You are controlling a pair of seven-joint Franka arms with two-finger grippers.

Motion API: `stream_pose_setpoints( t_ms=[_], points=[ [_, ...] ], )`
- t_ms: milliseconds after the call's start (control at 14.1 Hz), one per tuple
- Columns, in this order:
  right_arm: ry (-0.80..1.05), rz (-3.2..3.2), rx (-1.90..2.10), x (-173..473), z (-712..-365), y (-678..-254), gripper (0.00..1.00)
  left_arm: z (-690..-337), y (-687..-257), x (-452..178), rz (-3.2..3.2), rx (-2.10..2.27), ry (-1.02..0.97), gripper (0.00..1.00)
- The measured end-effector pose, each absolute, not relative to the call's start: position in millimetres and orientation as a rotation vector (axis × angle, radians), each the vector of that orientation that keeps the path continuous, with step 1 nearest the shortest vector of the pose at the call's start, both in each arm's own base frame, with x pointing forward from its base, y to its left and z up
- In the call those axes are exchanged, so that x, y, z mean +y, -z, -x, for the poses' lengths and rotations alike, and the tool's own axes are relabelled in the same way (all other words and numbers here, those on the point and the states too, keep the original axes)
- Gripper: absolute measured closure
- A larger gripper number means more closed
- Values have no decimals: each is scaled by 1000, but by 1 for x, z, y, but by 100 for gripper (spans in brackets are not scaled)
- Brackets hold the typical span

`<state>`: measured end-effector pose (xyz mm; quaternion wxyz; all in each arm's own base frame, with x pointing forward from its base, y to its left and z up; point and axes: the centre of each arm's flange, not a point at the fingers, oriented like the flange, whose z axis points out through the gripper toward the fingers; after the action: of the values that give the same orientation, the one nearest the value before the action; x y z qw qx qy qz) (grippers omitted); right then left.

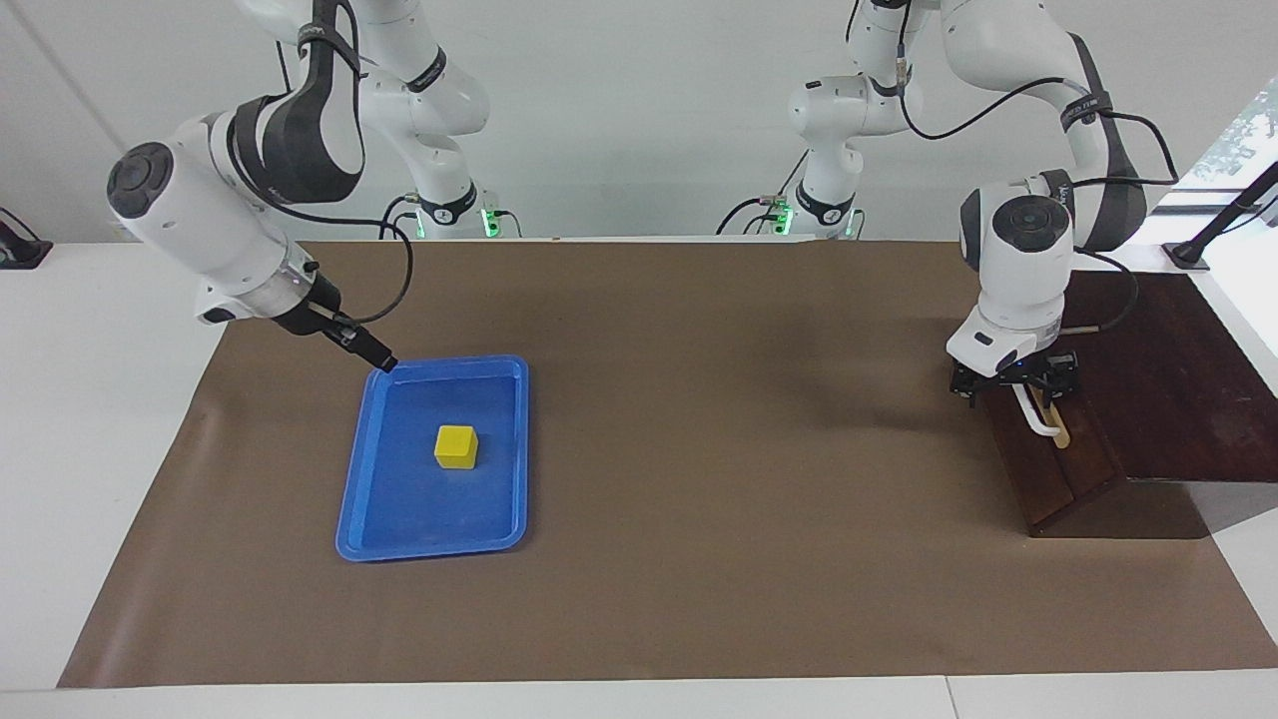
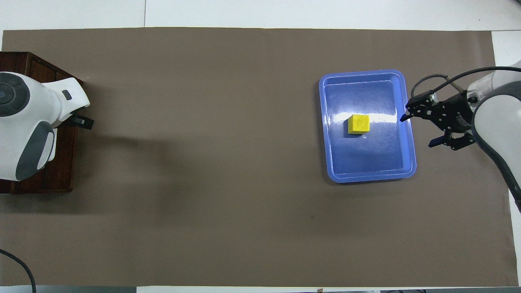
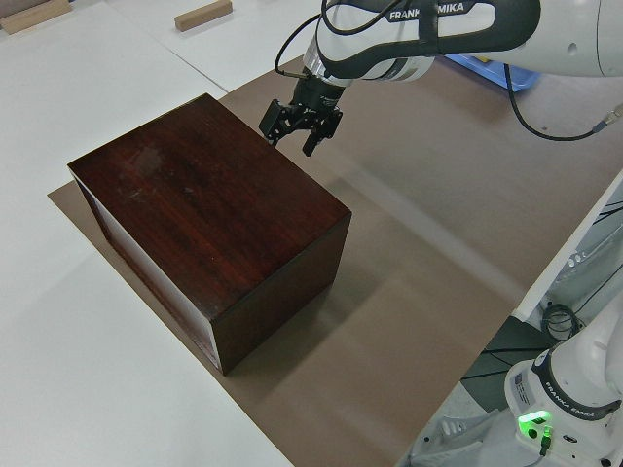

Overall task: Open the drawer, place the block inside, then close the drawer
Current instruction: 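Pull the drawer open with the left gripper while the right gripper reaches the tray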

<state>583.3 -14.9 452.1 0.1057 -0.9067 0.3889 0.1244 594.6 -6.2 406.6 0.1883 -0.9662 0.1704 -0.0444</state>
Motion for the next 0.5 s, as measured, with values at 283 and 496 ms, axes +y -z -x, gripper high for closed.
stream_pose_setpoints(
  t_ms=[283, 496],
  points=[
    [-439, 2381, 1541, -11, -584, -407, 0, -589, -393, -11, 2729, 460, 136, 0],
    [-497, 2256, 1677, -11, -590, -370, 0, -588, -390, -24, 2734, 440, 147, 0]
  ],
)
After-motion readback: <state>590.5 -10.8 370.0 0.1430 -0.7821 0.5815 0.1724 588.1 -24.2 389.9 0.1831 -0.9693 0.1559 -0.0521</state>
